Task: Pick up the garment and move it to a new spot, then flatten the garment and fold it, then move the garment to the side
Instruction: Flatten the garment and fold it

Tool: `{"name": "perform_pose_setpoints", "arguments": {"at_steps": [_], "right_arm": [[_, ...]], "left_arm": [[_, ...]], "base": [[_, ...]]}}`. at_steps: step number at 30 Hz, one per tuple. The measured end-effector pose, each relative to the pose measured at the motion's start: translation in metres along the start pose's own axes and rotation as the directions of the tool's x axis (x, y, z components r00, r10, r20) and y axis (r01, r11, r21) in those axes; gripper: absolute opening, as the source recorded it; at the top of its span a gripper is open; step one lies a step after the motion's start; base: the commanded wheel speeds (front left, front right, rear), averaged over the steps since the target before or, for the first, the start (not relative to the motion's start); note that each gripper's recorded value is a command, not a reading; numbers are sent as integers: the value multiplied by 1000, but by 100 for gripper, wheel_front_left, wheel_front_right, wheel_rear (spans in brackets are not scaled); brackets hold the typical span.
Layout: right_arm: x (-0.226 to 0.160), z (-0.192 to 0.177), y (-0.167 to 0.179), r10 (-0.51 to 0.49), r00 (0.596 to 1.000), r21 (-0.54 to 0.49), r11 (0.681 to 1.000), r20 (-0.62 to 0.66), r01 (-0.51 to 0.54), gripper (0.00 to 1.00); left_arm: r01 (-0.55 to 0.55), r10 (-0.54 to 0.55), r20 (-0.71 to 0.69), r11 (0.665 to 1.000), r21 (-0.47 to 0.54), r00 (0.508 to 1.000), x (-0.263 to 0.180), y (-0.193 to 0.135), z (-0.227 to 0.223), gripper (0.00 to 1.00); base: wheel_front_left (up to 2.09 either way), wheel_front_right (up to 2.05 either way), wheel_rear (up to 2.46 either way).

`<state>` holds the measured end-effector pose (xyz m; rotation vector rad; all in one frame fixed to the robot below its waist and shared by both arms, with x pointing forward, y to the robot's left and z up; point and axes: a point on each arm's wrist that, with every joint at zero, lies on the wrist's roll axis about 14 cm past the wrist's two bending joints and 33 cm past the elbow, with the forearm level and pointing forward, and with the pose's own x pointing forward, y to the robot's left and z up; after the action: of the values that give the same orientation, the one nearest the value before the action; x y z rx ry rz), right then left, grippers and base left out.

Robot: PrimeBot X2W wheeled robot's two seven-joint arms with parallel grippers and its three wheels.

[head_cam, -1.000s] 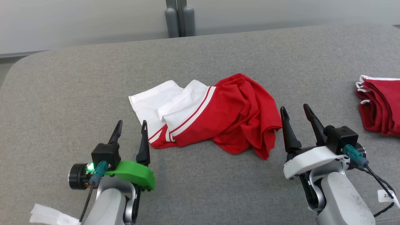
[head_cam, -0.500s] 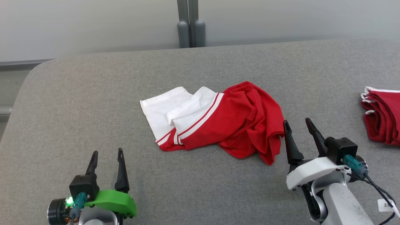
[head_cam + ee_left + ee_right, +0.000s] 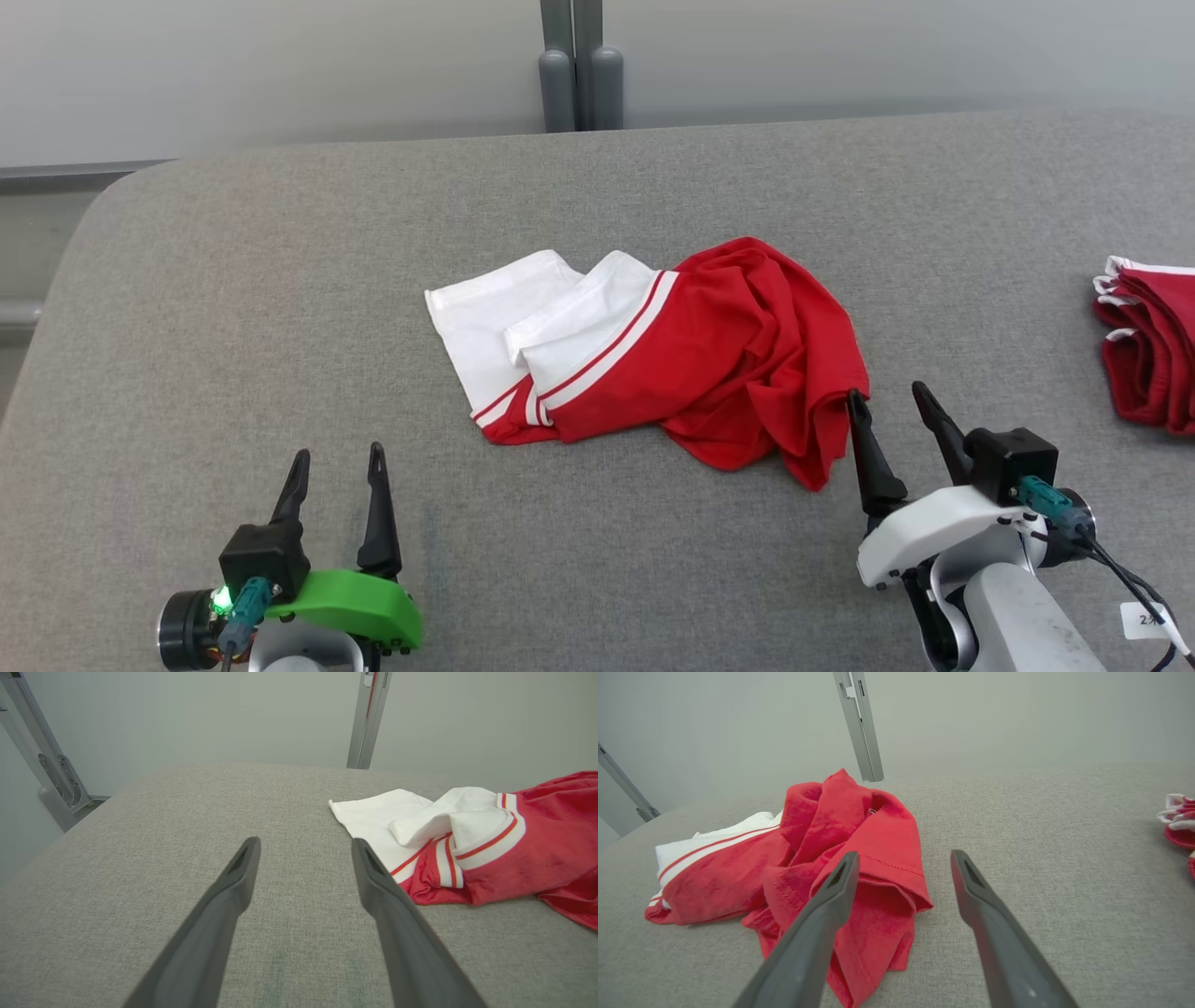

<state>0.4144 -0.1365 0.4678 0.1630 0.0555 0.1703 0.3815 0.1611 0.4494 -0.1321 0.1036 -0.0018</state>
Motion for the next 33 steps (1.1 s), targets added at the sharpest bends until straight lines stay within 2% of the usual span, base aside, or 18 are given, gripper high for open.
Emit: {"name": "perform_pose_setpoints", "arguments": {"at_steps": [9, 13, 22, 23, 24, 25, 28, 30, 33], "right_arm": [[8, -20, -7, -27, 998, 39, 999, -59, 29, 100], [13, -28, -7, -24, 996, 15, 1000, -87, 25, 100], [18, -50, -7, -23, 988, 28, 999, -155, 27, 100], [20, -51, -5, -18, 987, 27, 999, -158, 23, 87], [22, -52, -4, -15, 987, 30, 999, -159, 20, 61], [23, -52, -4, -14, 987, 35, 999, -159, 20, 46], [25, -56, -3, -14, 985, 48, 999, -170, 22, 15], [27, -57, -3, -13, 985, 49, 999, -173, 21, 0], [29, -58, -3, -13, 984, 51, 998, -176, 22, 0]], "left_arm": [[-7, 7, -18, 1000, -6, 1000, -2, 2, -6, 100], [-21, 21, -26, 1000, -7, 999, -3, 7, -8, 100], [-37, 37, -35, 999, -20, 999, 0, 11, -11, 100], [-39, 38, -37, 999, -20, 999, 0, 12, -12, 100], [-40, 39, -39, 999, -20, 998, 1, 12, -13, 100], [-41, 40, -40, 999, -20, 998, 1, 12, -13, 100], [-45, 44, -40, 999, -22, 998, 3, 14, -13, 100], [-48, 47, -40, 999, -22, 998, 4, 15, -13, 100], [-54, 53, -41, 998, -25, 998, 5, 16, -13, 100]], "base": [[0, 0, 0], [0, 0, 0], [0, 0, 0], [0, 0, 0], [0, 0, 0], [0, 0, 0], [0, 0, 0], [0, 0, 0], [0, 0, 0]]}}
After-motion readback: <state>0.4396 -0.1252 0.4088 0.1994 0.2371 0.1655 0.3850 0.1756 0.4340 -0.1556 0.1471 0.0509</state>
